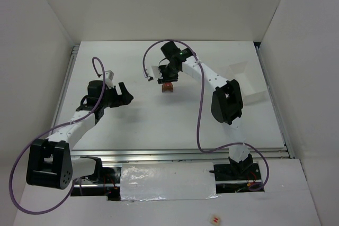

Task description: Build the wood block tower

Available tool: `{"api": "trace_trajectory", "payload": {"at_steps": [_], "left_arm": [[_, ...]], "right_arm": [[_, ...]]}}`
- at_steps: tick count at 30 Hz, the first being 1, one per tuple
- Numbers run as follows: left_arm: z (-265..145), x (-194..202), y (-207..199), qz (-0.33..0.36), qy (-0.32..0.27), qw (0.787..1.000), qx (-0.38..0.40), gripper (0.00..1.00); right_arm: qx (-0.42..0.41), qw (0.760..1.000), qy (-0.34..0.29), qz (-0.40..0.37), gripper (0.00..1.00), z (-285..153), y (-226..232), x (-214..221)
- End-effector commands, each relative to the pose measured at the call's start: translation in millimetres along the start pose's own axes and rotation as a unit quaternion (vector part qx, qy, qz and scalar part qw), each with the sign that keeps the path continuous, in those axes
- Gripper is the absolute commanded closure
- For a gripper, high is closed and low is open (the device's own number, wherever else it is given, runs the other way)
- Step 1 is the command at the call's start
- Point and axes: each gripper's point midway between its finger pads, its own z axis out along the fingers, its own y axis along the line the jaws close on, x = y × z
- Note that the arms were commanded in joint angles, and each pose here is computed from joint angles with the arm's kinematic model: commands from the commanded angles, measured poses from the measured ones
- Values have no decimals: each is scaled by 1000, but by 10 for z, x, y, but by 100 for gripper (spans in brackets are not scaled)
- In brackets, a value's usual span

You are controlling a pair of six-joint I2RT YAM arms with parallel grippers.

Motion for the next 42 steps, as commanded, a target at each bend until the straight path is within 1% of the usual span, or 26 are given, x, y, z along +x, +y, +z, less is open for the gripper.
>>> {"api": "trace_trajectory", "payload": {"at_steps": [1, 19, 42], "left_arm": [[16, -105, -73, 21, -17, 999, 18, 1], [36, -92, -97, 25, -14, 999, 21, 1], [47, -79, -127, 29, -13, 999, 26, 1]], "right_arm": [[12, 1000, -12, 3, 83, 30, -68, -11], [2, 1000, -20, 9, 83, 24, -14, -32], [13, 1000, -21, 18, 80, -1, -62, -31]]}}
